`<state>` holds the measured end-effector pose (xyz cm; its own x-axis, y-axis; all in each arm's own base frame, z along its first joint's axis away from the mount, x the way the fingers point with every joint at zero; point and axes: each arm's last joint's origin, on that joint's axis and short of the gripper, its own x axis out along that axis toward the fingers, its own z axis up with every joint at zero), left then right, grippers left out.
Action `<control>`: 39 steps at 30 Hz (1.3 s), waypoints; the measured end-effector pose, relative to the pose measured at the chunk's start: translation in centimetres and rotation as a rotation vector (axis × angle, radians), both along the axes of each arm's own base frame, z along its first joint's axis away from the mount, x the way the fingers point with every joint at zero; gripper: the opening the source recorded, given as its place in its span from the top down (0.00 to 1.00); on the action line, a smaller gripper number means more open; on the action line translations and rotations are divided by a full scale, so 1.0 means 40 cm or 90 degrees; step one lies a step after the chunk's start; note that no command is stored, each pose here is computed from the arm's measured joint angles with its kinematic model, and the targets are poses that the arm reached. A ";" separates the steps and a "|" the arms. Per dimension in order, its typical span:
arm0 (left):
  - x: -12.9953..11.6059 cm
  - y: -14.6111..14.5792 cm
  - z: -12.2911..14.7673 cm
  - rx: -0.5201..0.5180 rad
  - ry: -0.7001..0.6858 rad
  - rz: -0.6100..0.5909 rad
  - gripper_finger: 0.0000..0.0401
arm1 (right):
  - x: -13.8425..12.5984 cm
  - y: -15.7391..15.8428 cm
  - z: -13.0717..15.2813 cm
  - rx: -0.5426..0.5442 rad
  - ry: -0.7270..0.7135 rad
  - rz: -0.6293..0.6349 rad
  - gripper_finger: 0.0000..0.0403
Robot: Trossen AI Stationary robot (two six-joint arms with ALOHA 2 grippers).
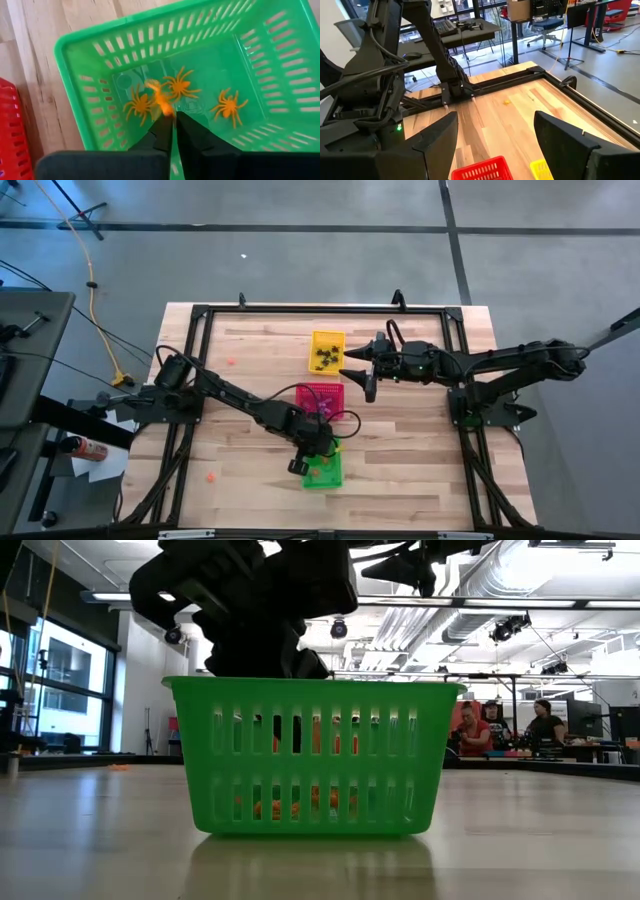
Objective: Sort Halloween decoration
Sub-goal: Put the orange spider toy into the green bin
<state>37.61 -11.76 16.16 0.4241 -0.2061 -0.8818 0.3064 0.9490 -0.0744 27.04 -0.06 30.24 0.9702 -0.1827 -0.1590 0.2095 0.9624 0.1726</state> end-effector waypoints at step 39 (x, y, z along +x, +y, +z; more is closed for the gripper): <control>-0.460 0.232 0.365 -0.117 -0.571 0.334 0.56 | 0.003 0.002 0.031 -0.038 -0.075 0.016 0.36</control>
